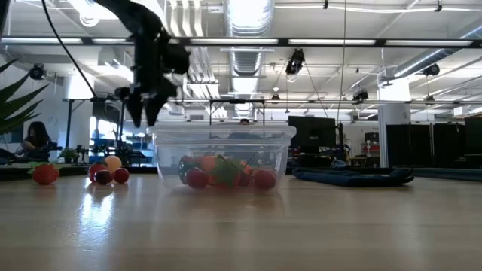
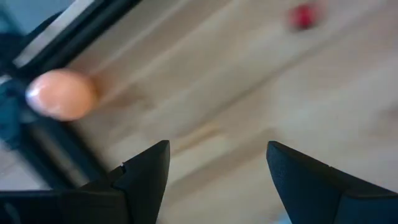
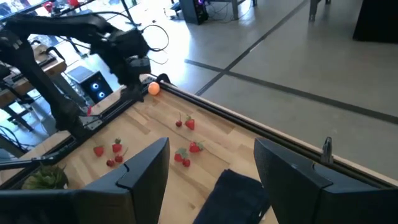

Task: Pick and placing Produce into tupperware
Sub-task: Put the pink peach into the transparent bin

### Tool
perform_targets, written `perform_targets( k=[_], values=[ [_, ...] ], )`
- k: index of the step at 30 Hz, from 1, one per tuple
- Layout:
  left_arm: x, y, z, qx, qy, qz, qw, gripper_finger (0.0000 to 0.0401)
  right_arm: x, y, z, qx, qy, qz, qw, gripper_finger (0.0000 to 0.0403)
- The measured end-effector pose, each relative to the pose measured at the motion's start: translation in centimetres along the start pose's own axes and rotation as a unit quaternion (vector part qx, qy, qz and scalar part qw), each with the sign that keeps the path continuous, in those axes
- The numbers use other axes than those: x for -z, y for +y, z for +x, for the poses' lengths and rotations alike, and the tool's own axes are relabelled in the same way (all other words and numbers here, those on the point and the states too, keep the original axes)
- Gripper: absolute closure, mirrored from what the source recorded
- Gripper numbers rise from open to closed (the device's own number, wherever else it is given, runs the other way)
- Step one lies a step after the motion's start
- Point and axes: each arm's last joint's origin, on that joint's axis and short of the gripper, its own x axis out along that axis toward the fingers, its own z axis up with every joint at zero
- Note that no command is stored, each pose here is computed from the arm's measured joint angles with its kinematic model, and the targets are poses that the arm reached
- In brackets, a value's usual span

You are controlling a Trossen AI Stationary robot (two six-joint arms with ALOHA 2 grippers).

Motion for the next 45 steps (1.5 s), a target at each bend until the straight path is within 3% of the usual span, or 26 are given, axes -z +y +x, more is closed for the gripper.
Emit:
perform_targets(
  k=[4,8,14,22,28,37,40,45],
  values=[
    [-0.4,3.7,2.0,-0.064,0.030,-0.041,0.997,0.0148,0.0,0.0,0.0,0.004,-0.007,0.013,1.000,0.0177],
    [-0.7,6.5,2.5,-0.072,0.025,-0.089,0.993,0.0148,0.1,0.3,0.2,0.009,-0.012,0.018,1.000,0.0177],
    [-1.4,8.8,3.5,-0.056,0.013,-0.110,0.992,0.0148,0.1,0.5,0.3,0.016,-0.023,0.018,0.999,0.0177],
    [-1.9,10.0,7.0,-0.062,0.072,-0.107,0.990,0.0148,0.1,0.4,0.3,0.017,-0.026,0.034,0.999,0.0177],
    [-2.5,10.1,8.4,-0.084,0.070,-0.083,0.990,0.0148,0.1,0.4,0.3,0.016,-0.026,0.047,0.998,0.0177],
    [-2.7,10.2,8.6,-0.110,0.064,-0.076,0.989,0.0148,0.1,0.4,0.3,0.020,-0.035,0.056,0.998,0.0177],
    [-2.9,10.2,8.1,-0.141,0.072,-0.060,0.986,0.0148,0.1,0.4,0.3,0.021,-0.039,0.056,0.997,0.0177],
    [-3.1,10.3,6.7,-0.141,0.090,-0.029,0.985,0.0148,0.0,0.4,0.3,0.025,-0.047,0.052,0.997,0.0177]
  ],
)
